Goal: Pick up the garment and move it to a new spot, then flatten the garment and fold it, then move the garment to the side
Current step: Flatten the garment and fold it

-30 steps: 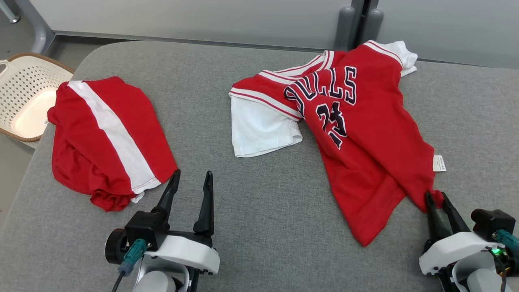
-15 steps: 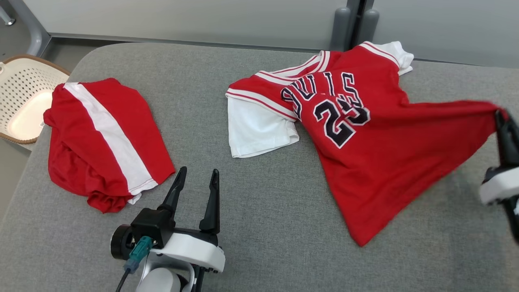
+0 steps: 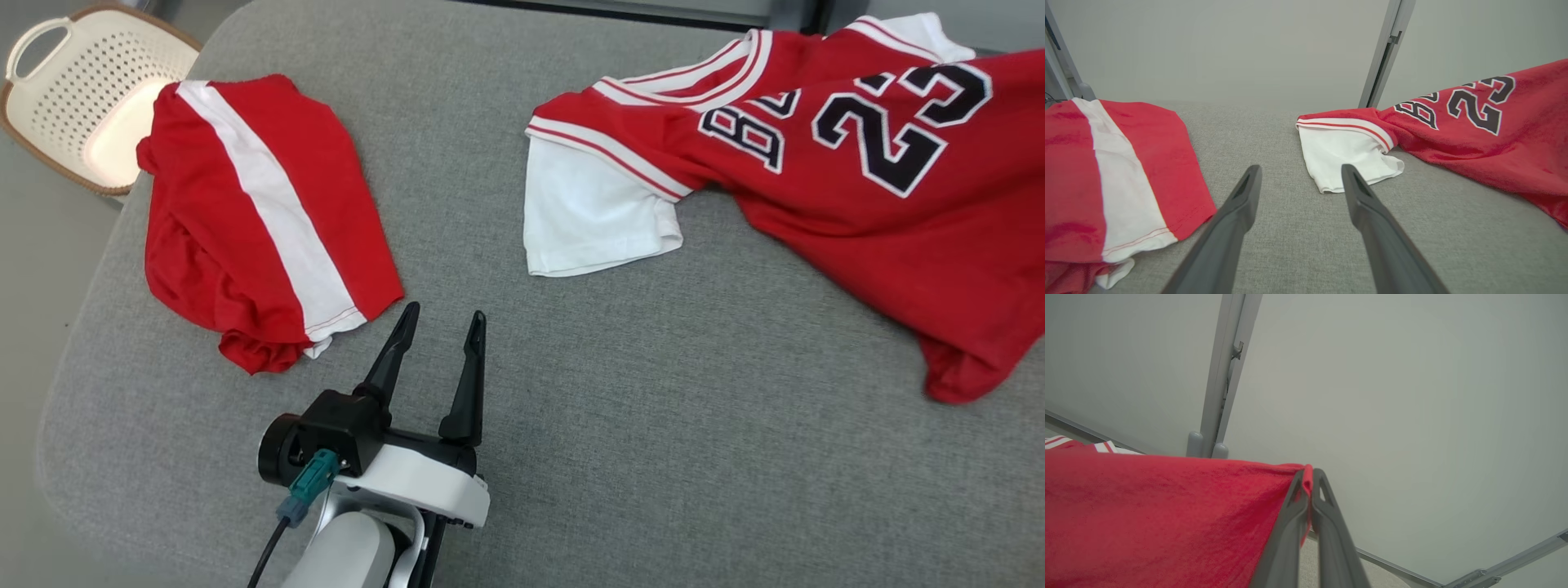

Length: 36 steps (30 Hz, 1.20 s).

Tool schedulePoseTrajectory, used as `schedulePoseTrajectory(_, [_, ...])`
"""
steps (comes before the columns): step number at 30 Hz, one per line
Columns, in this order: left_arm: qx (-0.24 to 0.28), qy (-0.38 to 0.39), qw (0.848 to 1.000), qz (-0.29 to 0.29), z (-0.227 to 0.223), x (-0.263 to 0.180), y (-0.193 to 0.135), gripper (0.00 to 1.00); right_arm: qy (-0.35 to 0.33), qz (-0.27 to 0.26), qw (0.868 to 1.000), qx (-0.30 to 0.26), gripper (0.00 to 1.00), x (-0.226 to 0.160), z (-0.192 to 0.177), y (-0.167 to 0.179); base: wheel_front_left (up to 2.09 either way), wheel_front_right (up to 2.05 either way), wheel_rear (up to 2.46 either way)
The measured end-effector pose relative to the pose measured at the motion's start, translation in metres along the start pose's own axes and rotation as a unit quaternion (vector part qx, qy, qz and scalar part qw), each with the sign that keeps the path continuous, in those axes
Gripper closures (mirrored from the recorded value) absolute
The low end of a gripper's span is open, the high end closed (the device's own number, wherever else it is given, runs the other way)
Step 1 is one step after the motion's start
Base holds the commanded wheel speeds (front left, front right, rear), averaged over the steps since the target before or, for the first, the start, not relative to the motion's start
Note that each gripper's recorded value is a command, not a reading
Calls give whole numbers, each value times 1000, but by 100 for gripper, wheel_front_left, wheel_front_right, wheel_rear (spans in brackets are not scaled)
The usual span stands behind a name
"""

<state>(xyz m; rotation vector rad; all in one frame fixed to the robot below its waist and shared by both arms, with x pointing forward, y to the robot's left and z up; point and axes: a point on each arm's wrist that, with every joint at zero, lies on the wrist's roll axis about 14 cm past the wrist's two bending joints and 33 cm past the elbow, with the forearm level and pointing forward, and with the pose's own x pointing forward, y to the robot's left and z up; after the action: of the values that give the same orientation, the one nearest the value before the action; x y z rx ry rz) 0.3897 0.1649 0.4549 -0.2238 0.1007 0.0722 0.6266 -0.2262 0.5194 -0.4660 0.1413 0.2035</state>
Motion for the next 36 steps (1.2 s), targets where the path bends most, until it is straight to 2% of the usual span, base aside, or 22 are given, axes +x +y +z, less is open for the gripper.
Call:
schedulePoseTrajectory(4, [2,5,1000,7,-3,6,5,0,25,-11,999,-26,100,25,-11,-12,0,0,0])
schedulePoseTrajectory(5, [3,6,1000,9,-3,7,6,0,30,-10,999,-30,92,31,-14,-10,0,0,0])
schedulePoseTrajectory(6, [4,8,1000,12,-5,8,8,0,34,-6,999,-36,0,37,-17,-7,0,0,0])
schedulePoseTrajectory(12, [7,6,999,31,-2,15,19,0,22,6,1000,-13,0,61,-20,16,0,0,0])
schedulePoseTrajectory(19, [7,-18,999,27,14,17,17,0,-13,12,999,30,0,44,-12,31,0,0,0])
schedulePoseTrajectory(27, [9,-48,999,8,32,16,6,0,-64,23,992,103,0,-5,6,55,0,0,0])
schedulePoseTrajectory(36, [-1,-71,997,-20,45,4,-12,0,-93,32,977,192,0,-96,3,93,0,0,0])
